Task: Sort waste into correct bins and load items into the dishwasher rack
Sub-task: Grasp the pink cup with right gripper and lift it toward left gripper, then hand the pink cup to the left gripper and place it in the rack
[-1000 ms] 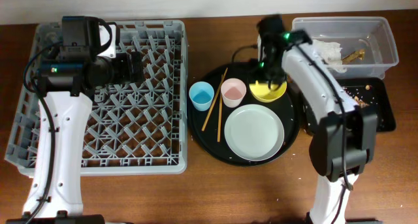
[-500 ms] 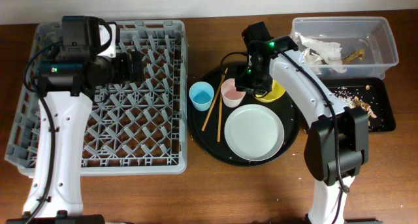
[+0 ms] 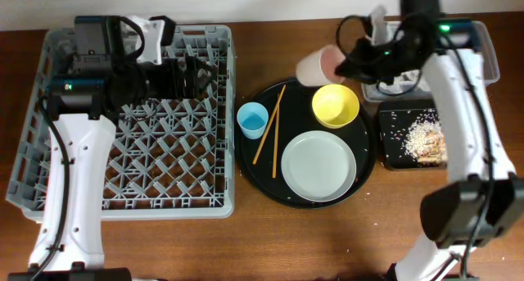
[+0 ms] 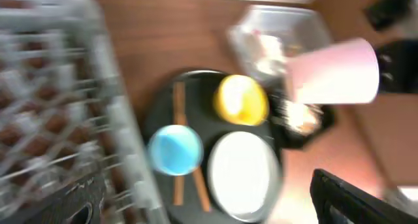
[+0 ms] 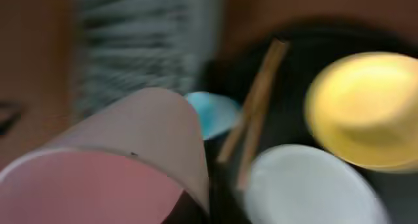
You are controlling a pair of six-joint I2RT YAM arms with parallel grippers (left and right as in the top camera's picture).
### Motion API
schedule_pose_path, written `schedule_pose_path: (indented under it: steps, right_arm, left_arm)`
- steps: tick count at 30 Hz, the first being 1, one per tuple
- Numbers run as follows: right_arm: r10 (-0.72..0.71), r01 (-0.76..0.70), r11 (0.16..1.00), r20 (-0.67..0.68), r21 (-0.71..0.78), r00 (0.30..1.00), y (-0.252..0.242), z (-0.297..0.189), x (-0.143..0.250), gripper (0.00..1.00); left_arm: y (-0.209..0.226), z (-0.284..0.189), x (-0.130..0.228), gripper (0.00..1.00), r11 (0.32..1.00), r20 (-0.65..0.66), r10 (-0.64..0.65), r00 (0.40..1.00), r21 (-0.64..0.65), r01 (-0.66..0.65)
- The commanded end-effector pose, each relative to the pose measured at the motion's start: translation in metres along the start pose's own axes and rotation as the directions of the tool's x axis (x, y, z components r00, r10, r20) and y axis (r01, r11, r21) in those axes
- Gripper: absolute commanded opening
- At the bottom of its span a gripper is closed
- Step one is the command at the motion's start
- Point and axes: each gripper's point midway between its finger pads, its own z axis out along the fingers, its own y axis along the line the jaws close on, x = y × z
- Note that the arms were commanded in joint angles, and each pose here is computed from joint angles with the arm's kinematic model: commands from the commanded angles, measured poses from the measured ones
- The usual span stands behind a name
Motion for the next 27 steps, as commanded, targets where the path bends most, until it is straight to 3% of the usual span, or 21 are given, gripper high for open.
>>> schedule_pose_path:
  steps: [1, 2, 3, 6, 11, 17, 22, 27]
  right_arm:
    - [-0.196, 0.171, 0.863, -0.002, -0.475, 0.981, 0.084, -0.008, 0.013, 0.04]
    - [-0.219, 0.193, 0.828, 0.013, -0.527, 0.976, 0.095, -0.011, 0.012, 0.04]
    - [-0.223, 0.194, 0.824, 0.010, -0.532, 0.975, 0.098, -0.010, 0.014, 0.04]
    - [-0.295, 0.252, 0.779, 0.019, -0.575, 0.955, 0.116, -0.004, 0.023, 0.04]
    - [-0.327, 0.306, 0.834, 0.034, -0.459, 0.944, 0.138, 0.051, 0.011, 0.04]
    - [-0.278, 0.293, 0.886, 0.096, -0.359, 0.956, 0.104, 0.044, -0.018, 0.04]
    - [-0.359, 0.325, 0.824, 0.015, -0.464, 0.933, 0.143, 0.103, 0.012, 0.04]
    - [-0.394, 0.350, 0.764, 0.038, -0.543, 0.918, 0.168, 0.102, 0.017, 0.04]
  left_arm:
    - [-0.078, -0.007, 0.001, 1.00, 0.790, 0.055, 0.144, 0.988, 0.595, -0.148]
    - [-0.082, -0.010, 0.000, 1.00, 0.663, 0.092, 0.128, 0.987, 0.733, -0.155]
    - [-0.071, 0.001, 0.001, 1.00, 0.617, 0.079, 0.092, 0.993, 0.778, -0.119]
    - [-0.052, 0.027, 0.006, 1.00, 0.621, 0.014, 0.042, 0.999, 0.783, -0.037]
    - [-0.053, 0.027, 0.007, 0.99, 0.621, -0.045, -0.001, 0.999, 0.783, 0.036]
    - [-0.052, 0.026, 0.006, 1.00, 0.623, -0.064, -0.021, 0.998, 0.780, 0.063]
    - [-0.057, 0.028, 0.007, 0.99, 0.617, -0.062, -0.006, 0.998, 0.785, 0.053]
    - [-0.057, 0.029, 0.006, 0.99, 0.616, -0.054, 0.003, 0.999, 0.787, 0.040]
